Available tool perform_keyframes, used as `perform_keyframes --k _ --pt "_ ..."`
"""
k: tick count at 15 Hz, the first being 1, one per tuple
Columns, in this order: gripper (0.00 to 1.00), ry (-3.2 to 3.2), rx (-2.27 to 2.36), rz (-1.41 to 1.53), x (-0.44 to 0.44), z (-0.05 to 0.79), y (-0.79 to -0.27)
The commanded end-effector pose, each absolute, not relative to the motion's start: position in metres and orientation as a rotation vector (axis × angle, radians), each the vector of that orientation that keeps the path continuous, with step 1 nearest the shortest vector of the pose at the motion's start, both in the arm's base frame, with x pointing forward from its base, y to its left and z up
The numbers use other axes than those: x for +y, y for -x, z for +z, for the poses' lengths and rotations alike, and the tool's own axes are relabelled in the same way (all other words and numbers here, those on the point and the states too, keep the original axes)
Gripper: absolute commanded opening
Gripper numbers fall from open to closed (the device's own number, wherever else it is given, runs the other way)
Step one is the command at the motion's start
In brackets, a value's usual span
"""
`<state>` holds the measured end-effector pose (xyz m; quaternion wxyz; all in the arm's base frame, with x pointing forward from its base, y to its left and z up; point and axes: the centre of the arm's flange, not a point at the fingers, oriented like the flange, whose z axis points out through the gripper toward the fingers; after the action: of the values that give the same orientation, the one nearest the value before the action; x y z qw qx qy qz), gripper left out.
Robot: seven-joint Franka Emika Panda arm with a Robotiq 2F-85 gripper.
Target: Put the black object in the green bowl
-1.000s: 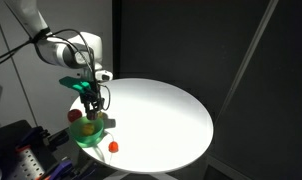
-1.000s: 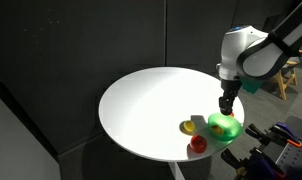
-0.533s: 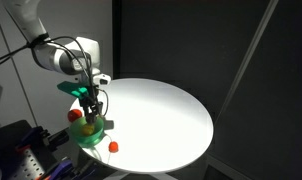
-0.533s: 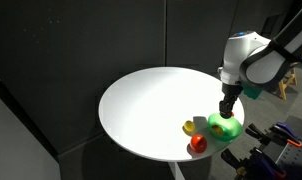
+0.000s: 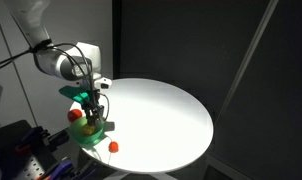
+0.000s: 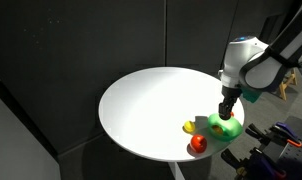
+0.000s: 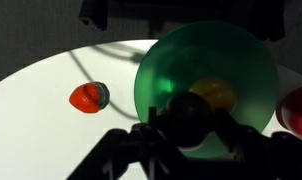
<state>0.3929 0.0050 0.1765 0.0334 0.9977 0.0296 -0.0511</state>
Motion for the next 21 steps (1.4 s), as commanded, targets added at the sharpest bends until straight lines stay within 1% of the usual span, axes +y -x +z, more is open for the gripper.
perform_keyframes --k 1,2,3,14,21 --pt "0.91 -3.053 0.078 -0.134 0.003 0.172 -0.391" --pt "0.99 -3.053 0.078 -0.135 0.003 0.172 -0.391" --pt "1.00 -3.052 0.077 -0.138 0.002 0.171 -0.390" --pt "1.00 -3.029 -0.039 -0.232 -0.008 0.188 -0.387" --pt "1.00 -3.026 -0.051 -0.227 -0.010 0.210 -0.388"
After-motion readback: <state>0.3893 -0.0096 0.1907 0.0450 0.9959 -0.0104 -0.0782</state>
